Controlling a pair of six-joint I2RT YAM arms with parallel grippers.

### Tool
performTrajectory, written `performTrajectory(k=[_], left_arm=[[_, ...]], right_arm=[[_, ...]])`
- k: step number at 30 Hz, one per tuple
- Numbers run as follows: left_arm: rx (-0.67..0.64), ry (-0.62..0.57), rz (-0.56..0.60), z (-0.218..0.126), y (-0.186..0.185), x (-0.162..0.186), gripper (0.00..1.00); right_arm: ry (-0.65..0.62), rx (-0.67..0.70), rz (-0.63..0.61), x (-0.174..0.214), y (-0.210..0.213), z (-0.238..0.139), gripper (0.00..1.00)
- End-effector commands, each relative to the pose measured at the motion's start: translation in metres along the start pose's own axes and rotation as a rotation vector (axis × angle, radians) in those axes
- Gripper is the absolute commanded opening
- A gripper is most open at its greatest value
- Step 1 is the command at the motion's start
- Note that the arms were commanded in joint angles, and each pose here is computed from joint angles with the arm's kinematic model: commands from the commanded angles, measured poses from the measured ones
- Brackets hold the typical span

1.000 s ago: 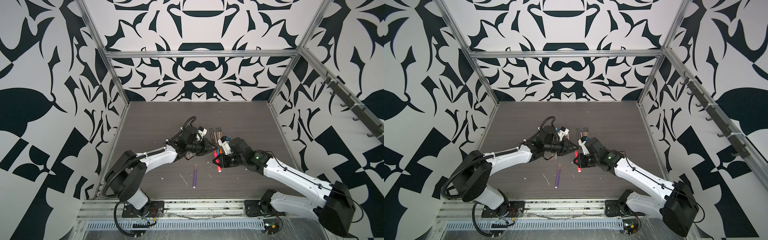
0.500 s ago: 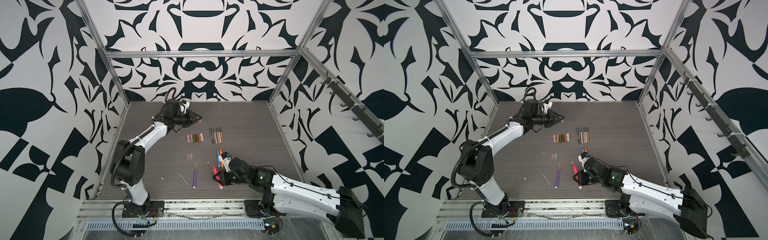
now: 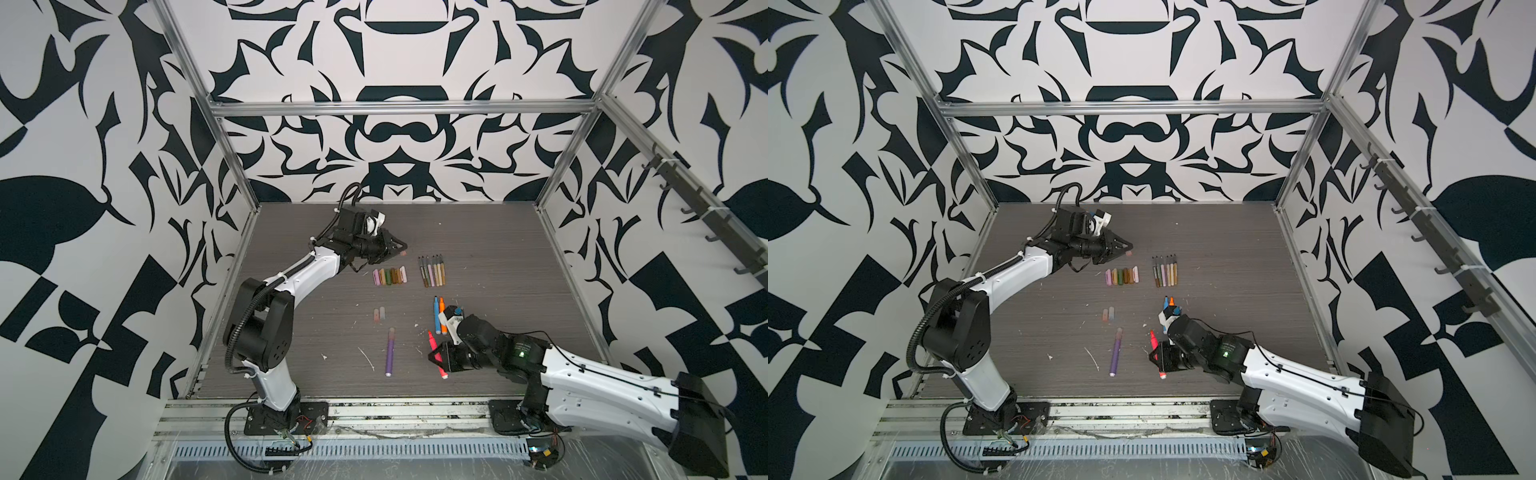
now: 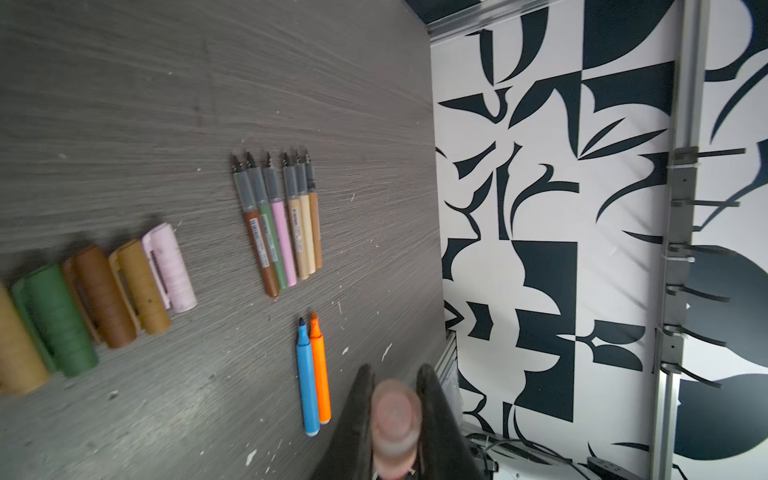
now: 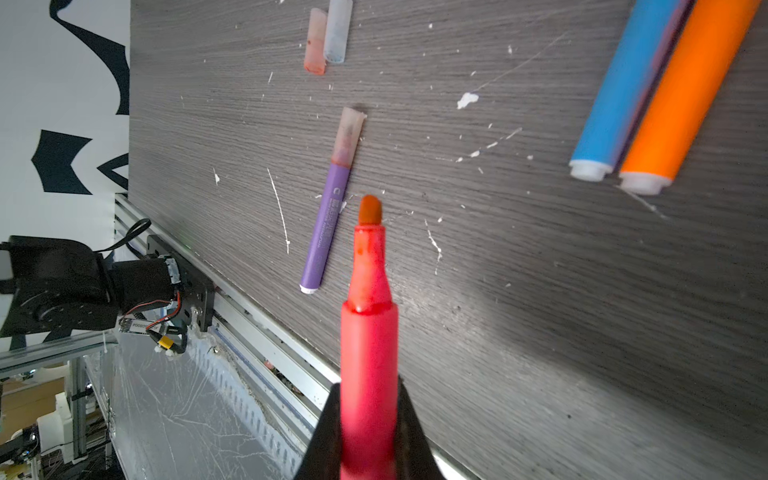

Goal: Open the pen caps
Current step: 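Lower the pink cap beside the other caps with the left gripper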

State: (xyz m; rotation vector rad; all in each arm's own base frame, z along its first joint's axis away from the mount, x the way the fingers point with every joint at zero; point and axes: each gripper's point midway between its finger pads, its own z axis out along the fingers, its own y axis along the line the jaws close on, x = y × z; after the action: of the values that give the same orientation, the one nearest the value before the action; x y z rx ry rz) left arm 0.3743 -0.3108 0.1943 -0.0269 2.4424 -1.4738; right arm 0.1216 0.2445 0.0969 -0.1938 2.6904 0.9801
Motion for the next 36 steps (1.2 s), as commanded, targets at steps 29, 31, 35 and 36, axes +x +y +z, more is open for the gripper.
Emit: performTrajectory(k=[29, 31, 35, 36], left_arm=[[-0.55, 0.115, 0.019, -0.066, 0.139, 0.105, 0.0], [-0.565, 0.126, 0.02, -0.066, 0.143, 0.107, 0.0], [-0.581, 0.154, 0.013, -0.065, 0.151, 0.112, 0.0], [-0.582, 0.161, 0.01, -0.064, 0.152, 0.113, 0.0]], right_arm=[[-0.032, -0.029, 0.003, -0.025, 0.001, -0.005, 0.0], [-0.032, -0.027, 0.003, -0.025, 0.0, -0.004, 0.0], [-0.03, -0.025, 0.007, -0.024, -0.001, -0.004, 0.0], [-0.032, -0.024, 0.008, -0.025, -0.001, -0.004, 0.0]])
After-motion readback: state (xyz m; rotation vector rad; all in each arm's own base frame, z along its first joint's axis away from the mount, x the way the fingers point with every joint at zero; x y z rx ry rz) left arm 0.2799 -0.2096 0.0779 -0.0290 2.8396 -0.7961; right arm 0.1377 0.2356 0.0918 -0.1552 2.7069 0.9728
